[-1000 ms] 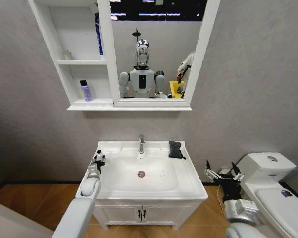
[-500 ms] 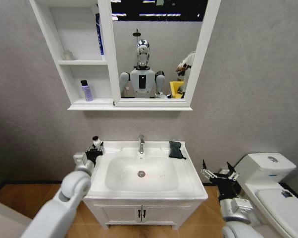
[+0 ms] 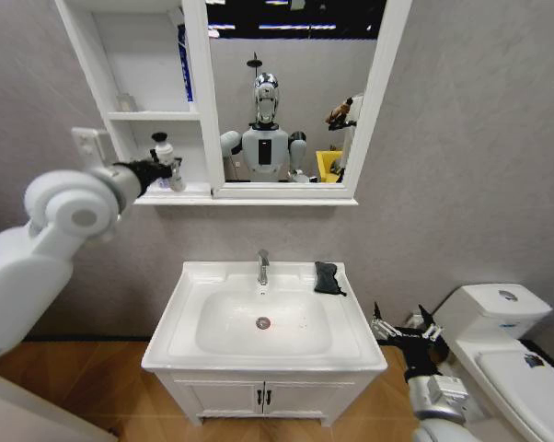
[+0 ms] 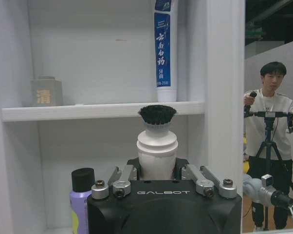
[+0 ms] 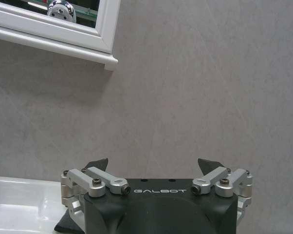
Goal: Move facial cleanser and shampoo from washbasin to cabinet, then wipe washbasin with towel.
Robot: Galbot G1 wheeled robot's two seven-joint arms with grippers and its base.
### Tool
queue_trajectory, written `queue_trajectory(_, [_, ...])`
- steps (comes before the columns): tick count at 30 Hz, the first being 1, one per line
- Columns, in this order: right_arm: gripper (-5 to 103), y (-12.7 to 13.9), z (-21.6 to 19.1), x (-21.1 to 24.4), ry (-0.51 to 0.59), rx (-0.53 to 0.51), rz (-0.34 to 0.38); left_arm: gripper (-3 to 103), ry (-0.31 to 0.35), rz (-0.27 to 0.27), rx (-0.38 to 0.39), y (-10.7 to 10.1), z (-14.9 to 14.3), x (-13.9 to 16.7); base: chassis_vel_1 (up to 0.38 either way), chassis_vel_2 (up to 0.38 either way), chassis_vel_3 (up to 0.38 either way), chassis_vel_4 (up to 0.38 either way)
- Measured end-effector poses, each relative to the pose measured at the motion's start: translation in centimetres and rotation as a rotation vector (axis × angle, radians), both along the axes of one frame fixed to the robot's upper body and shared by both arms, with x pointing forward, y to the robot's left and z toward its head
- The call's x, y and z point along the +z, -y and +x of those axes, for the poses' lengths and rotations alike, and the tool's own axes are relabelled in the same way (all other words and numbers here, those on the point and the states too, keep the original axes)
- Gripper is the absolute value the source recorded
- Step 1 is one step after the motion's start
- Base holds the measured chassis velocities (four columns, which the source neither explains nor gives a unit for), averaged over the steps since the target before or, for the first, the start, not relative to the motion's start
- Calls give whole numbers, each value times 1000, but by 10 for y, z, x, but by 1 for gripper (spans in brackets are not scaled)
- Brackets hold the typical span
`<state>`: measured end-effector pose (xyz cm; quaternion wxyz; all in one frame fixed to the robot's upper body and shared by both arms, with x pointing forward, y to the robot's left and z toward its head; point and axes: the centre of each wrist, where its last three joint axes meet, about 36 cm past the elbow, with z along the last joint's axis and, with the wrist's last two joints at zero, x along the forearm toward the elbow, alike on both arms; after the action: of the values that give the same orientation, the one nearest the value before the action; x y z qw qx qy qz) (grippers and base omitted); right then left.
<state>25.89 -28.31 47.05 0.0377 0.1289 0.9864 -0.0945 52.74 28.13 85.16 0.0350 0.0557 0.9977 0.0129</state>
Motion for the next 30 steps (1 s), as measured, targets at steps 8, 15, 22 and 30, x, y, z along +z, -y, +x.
queue_trajectory(8, [100,7,-5,-5,4,-25,-4,34,-15,21,17,-1,49,-7,0,0,0,0])
queue_trajectory(15, [100,9,-3,-6,12,-37,-2,34,-29,27,9,14,79,-23,0,0,0,0])
queue_trajectory(22, [100,15,-5,-5,15,-54,-4,42,-55,37,34,20,97,-41,0,0,0,0])
queue_trajectory(30, [100,19,-5,-7,8,-60,-11,74,-41,37,60,17,100,-42,0,0,0,0])
